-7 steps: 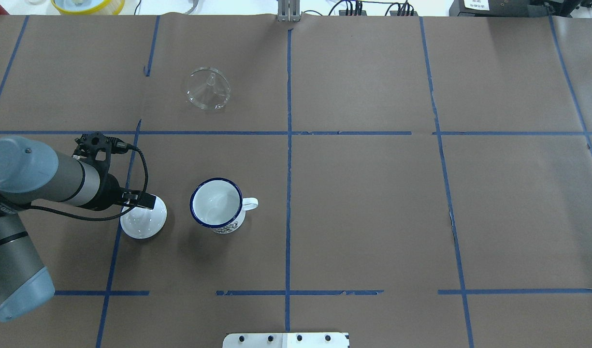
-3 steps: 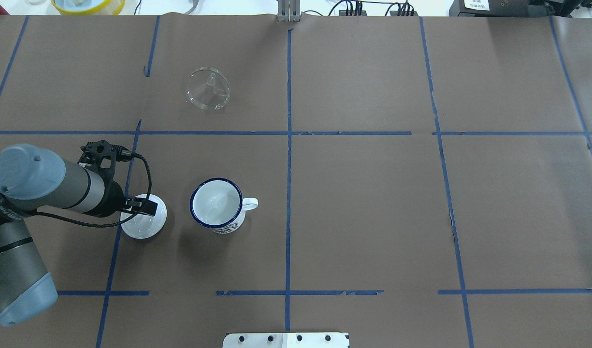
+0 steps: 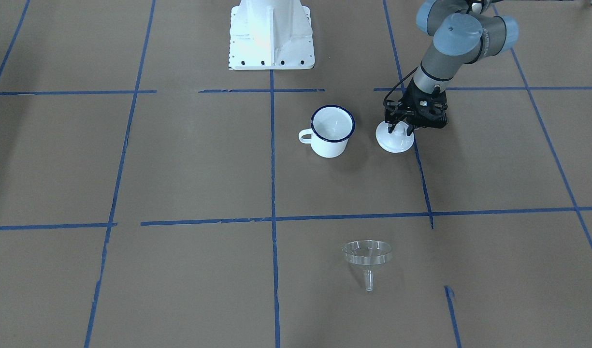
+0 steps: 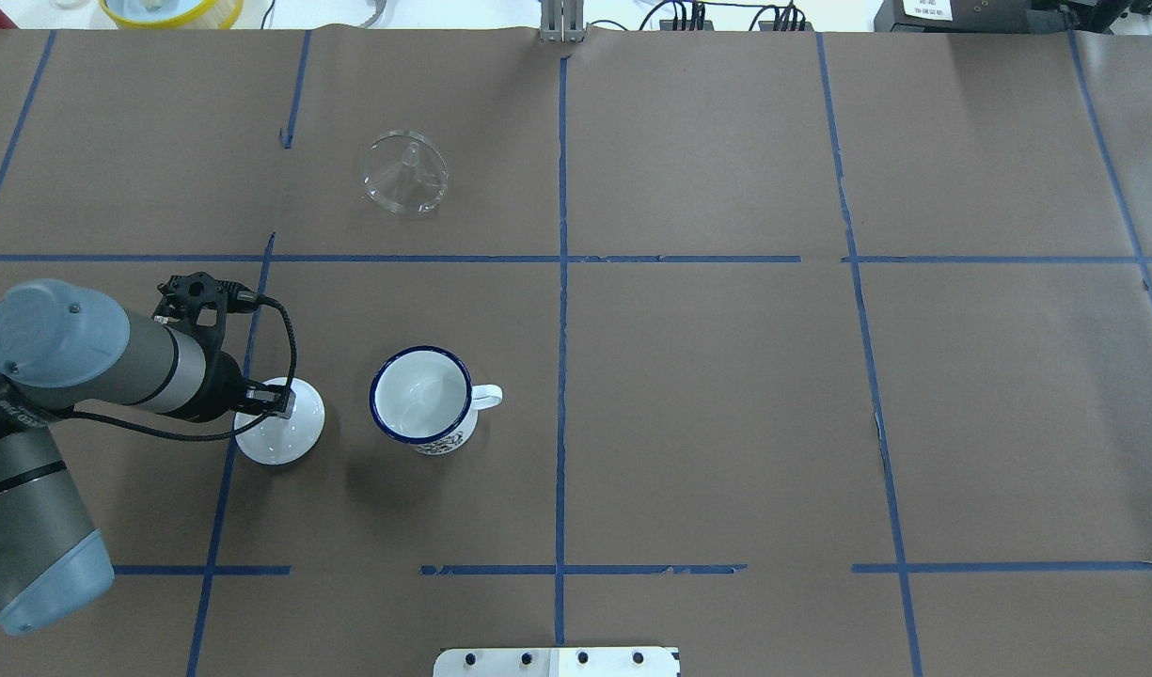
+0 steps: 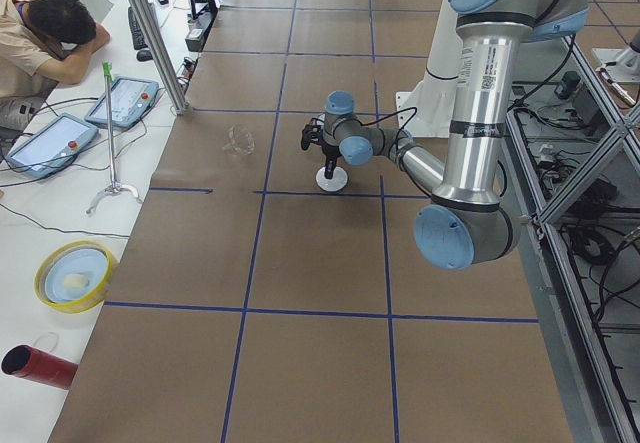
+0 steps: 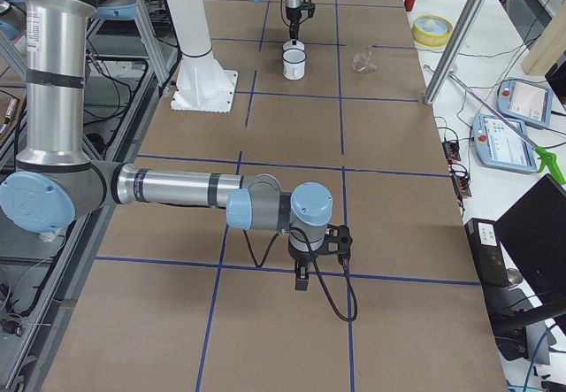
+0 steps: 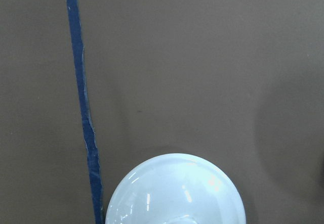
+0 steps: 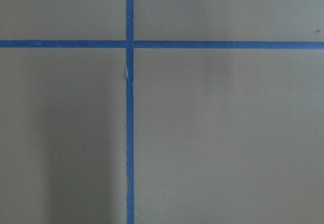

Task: Remove funnel from cup
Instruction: 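Close the left gripper on the white lid's knob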

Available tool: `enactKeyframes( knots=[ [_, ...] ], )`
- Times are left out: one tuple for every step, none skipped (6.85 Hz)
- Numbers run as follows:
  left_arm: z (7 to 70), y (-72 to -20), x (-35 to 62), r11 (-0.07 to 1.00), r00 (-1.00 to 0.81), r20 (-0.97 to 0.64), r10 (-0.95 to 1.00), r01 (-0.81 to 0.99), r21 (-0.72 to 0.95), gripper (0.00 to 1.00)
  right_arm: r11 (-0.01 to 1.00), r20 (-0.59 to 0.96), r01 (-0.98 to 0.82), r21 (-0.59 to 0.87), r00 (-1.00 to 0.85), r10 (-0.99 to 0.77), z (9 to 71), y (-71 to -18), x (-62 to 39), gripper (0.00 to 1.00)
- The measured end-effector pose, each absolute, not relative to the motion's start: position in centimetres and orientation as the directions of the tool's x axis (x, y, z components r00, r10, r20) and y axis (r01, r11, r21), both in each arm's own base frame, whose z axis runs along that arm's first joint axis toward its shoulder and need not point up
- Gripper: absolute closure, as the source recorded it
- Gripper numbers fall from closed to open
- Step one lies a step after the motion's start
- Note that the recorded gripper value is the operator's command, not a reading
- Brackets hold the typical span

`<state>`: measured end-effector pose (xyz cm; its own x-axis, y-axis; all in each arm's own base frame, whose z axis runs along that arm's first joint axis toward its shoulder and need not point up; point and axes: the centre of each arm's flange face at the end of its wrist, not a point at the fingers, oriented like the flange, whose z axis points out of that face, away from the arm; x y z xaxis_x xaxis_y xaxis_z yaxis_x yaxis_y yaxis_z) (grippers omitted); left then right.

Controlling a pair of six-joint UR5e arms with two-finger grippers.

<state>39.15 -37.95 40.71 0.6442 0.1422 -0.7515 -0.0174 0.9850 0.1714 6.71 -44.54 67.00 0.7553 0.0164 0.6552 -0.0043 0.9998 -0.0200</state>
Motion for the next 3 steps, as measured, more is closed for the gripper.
enactKeyframes(
  knots=[
    [40.7,-37.97,39.13,0.985,0.644,-0.752,0.139,-0.015,0.169,1.0,1.0,0.655,-0.004,-0.02,0.755,0.016,67.0,-44.54,6.71,0.0],
    [40.61,-37.97,39.03,0.985,0.644,-0.753,0.138,-0.013,0.169,1.0,1.0,0.655,-0.004,-0.02,0.755,0.016,67.0,-44.54,6.71,0.0],
    [40.17,-38.06,38.65,0.986,0.646,-0.752,0.136,-0.01,0.169,1.0,1.0,0.655,-0.004,-0.02,0.755,0.016,67.0,-44.54,6.72,0.0]
  ],
)
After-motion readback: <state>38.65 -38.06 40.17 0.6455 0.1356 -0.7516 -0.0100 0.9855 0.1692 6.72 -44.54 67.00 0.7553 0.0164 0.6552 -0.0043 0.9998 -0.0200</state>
